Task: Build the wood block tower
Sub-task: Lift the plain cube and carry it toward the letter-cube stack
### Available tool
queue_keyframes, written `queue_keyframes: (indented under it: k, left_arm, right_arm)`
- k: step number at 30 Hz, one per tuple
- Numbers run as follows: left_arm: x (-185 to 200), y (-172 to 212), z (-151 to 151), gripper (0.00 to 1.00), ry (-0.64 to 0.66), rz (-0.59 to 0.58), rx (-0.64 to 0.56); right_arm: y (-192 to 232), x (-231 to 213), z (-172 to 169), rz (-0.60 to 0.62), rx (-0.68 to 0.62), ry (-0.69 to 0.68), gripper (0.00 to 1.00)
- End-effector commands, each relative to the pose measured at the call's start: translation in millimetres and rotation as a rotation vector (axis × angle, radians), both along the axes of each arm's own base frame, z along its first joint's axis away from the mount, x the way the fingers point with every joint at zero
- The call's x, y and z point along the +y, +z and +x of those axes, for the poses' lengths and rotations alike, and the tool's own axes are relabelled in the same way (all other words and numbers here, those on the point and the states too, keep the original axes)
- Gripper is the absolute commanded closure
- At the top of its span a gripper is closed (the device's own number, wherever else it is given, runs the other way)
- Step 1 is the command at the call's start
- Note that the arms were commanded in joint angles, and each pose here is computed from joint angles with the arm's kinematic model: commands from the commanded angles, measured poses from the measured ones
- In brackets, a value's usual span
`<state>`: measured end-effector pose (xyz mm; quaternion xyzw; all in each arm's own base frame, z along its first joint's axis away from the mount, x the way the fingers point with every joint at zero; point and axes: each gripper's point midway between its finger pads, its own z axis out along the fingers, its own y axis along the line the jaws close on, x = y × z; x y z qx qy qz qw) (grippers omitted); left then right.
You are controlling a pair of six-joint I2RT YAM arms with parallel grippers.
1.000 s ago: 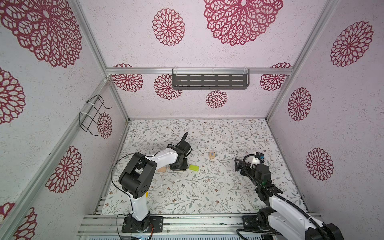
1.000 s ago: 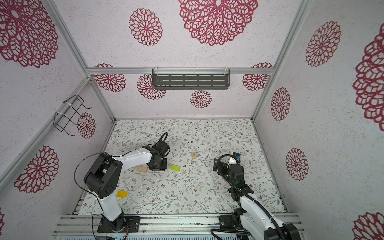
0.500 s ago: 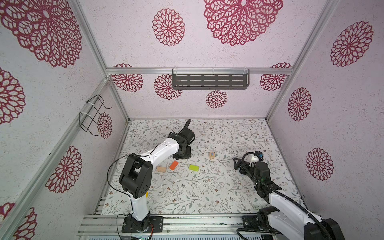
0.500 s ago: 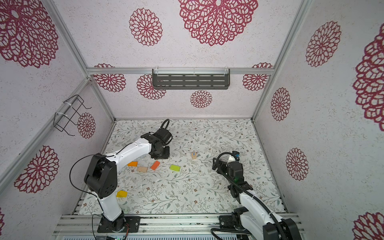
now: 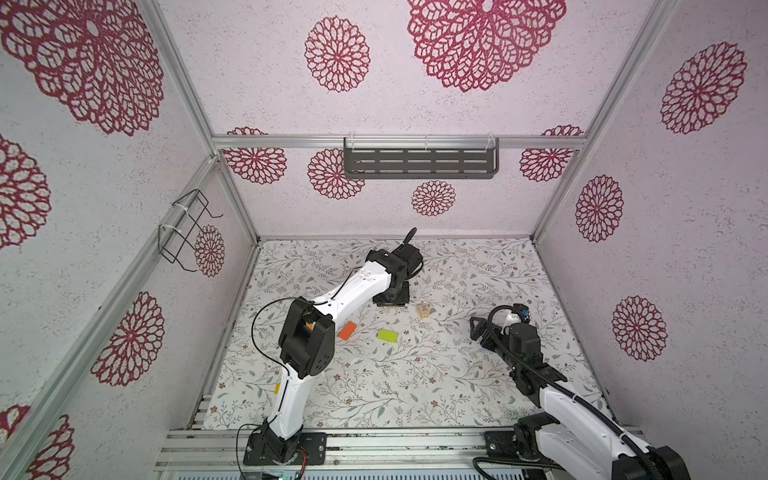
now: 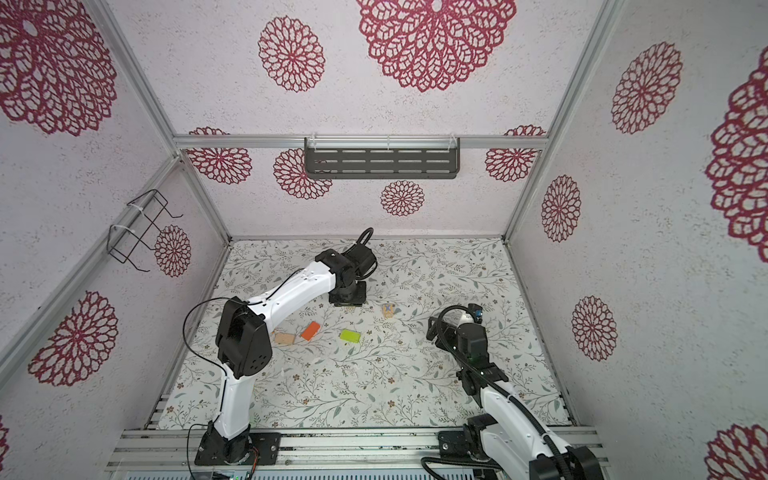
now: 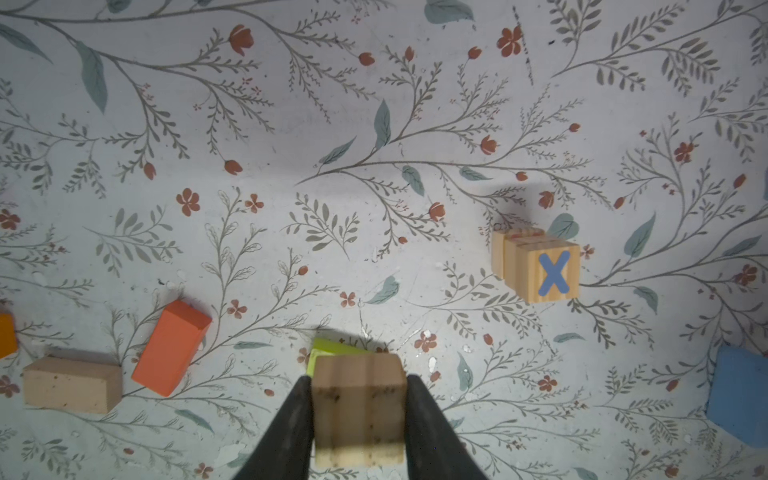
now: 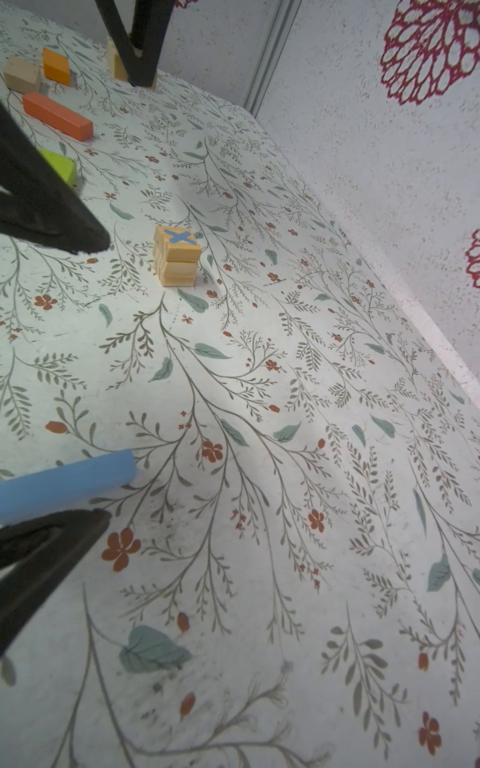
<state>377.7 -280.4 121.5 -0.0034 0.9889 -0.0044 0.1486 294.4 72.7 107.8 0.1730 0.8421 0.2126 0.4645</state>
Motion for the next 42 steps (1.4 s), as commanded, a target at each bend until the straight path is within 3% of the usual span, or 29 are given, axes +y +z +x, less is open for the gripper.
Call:
queue_keyframes:
  k: [1,18,42]
  left_arm:
    - [-3,8,1,0.62,0.040,0.022,-0.011]
    - [-94,-6,17,0.62,0.067,-0.124,-0.068]
    - [-109,-33,10,0.61,0.123,-0.115,-0.072]
  right_arm:
    - [14,-6,5,0.033,-0.033,-0.050,0.01]
    - [11,-8,3,0.060,-0.024,-0.066,0.01]
    - [10,-8,2,0.077,-0.026,-0.071,0.01]
